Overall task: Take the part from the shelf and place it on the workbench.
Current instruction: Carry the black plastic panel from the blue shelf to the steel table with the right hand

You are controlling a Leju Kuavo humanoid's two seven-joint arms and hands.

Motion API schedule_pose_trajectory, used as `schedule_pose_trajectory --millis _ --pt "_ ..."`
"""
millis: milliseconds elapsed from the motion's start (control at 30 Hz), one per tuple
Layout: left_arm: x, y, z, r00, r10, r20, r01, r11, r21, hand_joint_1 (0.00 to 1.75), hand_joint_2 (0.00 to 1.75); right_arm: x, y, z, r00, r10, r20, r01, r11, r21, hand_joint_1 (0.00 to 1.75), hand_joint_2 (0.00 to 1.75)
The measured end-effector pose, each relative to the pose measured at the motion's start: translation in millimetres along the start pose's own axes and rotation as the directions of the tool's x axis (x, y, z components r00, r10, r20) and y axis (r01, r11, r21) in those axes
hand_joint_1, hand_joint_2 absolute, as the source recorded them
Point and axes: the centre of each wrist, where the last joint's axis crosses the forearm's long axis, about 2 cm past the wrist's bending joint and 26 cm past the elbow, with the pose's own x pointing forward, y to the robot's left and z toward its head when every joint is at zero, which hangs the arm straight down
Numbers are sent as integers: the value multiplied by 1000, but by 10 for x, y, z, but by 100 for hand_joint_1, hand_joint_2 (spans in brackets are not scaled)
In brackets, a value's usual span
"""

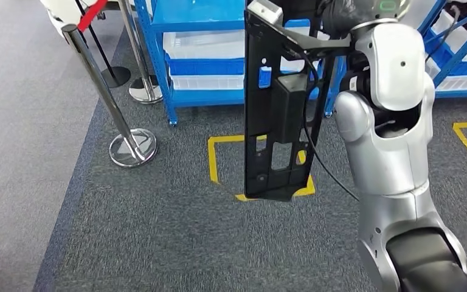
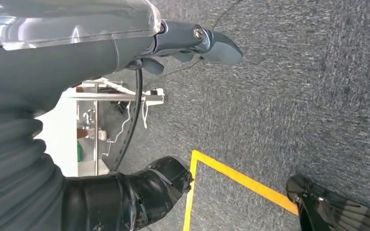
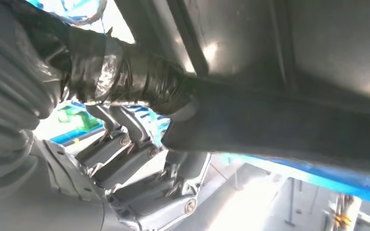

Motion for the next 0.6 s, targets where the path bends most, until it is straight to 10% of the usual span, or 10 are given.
schedule_pose_trajectory --millis 600 --pt "-9 9 8 1000 -21 -1 21 1000 -12 0 175 -4 6 -35 1000 -1 2 1 1000 10 175 175"
